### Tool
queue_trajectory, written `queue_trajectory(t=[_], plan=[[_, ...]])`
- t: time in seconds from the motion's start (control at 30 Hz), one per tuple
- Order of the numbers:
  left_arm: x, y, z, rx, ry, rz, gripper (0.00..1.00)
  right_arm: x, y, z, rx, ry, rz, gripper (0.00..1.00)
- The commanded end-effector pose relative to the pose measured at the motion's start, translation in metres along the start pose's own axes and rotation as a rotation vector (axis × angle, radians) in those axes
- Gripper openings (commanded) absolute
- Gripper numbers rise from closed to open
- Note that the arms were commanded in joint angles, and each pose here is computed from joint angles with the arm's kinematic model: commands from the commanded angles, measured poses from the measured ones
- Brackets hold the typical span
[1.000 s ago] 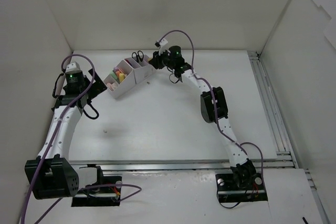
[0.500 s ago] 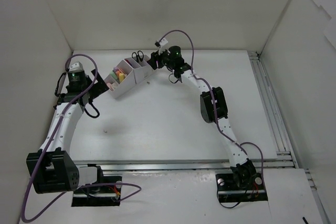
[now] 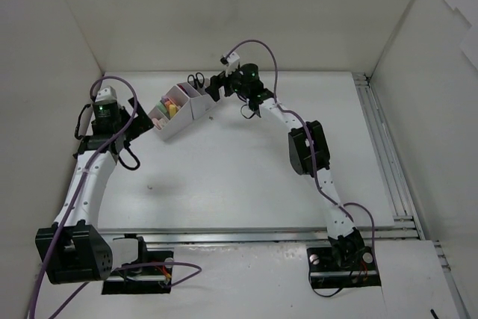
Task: Sort the stationery into containers
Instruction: Reset both arms
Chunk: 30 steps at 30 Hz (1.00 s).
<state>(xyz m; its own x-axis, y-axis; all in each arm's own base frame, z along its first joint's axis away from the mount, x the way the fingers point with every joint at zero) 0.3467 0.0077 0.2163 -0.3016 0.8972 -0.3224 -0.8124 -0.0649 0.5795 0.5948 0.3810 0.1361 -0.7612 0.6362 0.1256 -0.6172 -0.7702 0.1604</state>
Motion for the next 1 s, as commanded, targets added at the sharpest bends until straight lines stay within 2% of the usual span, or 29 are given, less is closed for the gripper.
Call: queue_trajectory(t=[0.0,0.03,0.1,0.13,0.2,0.23,0.3,0.33,0.37,0.4,0.43,0.47,0.5,0.57,0.6,0.67,0.7,0.77,0.97], plan=[[-0.016,0.022,0.038,-0.132,-0.012,-0.07,1.0,0.027,0.035,0.13,-0.244,0.1,0.003,0.98],[-0.017,0.025,0.04,-0.143,-0.009,-0.075,0.99,0.031,0.045,0.147,-0.266,0.107,-0.006,0.98],[-0.019,0.028,0.038,-0.14,0.0,-0.085,0.99,0.028,0.052,0.134,-0.242,0.088,-0.041,0.98],[-0.019,0.031,0.039,-0.146,0.003,-0.089,1.0,0.033,0.065,0.151,-0.269,0.095,-0.048,0.98],[-0.019,0.033,0.037,-0.142,0.012,-0.092,0.99,0.031,0.074,0.134,-0.234,0.067,-0.094,0.98],[-0.018,0.036,0.036,-0.141,0.015,-0.086,1.0,0.034,0.089,0.15,-0.256,0.072,-0.115,0.98],[-0.017,0.041,0.035,-0.143,0.028,-0.077,1.0,0.027,0.104,0.123,-0.2,-0.001,-0.189,0.98],[-0.014,0.042,0.032,-0.132,0.032,-0.065,0.99,0.031,0.121,0.138,-0.223,-0.003,-0.209,0.98],[-0.014,0.044,0.03,-0.131,0.035,-0.052,1.0,0.029,0.131,0.113,-0.172,-0.024,-0.243,0.98],[-0.016,0.048,0.027,-0.134,0.034,-0.057,1.0,0.032,0.15,0.125,-0.193,-0.024,-0.262,0.98],[-0.014,0.049,0.026,-0.132,0.04,-0.047,0.99,0.032,0.159,0.12,-0.184,-0.035,-0.283,0.98],[-0.015,0.051,0.023,-0.134,0.04,-0.046,0.99,0.029,0.17,0.095,-0.136,-0.06,-0.326,0.98],[-0.014,0.053,0.019,-0.132,0.043,-0.052,1.0,0.034,0.187,0.109,-0.167,-0.072,-0.334,0.98],[-0.016,0.056,0.015,-0.127,0.052,-0.069,1.0,0.036,0.205,0.076,-0.096,-0.107,-0.365,0.98],[-0.015,0.057,0.011,-0.122,0.056,-0.072,0.99,0.04,0.22,0.085,-0.114,-0.119,-0.371,0.98],[-0.018,0.059,0.006,-0.111,0.054,-0.091,1.0,0.044,0.236,0.059,-0.047,-0.149,-0.405,0.98],[-0.017,0.062,0.002,-0.109,0.058,-0.094,0.99,0.046,0.248,0.063,-0.052,-0.153,-0.415,0.98],[-0.016,0.063,-0.002,-0.099,0.061,-0.094,0.99,0.047,0.262,0.038,0.015,-0.181,-0.456,0.98],[-0.009,0.069,-0.016,-0.084,0.057,-0.073,0.99,0.056,0.299,0.006,0.101,-0.255,-0.516,0.98]])
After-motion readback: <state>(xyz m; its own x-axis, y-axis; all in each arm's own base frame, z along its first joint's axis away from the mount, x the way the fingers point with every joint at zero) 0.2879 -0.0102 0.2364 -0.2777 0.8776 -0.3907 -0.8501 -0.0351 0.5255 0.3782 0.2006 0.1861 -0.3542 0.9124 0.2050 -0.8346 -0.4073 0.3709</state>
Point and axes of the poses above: each gripper's point midway between its finger pads, its own y axis back along the fingers, its own x axis along the line the jaws close on, z = x × y, the point moved 2 cm from there along y, back along the fingers, and after that the axes turned 3 degrees about -y, right-handed, at the moved point
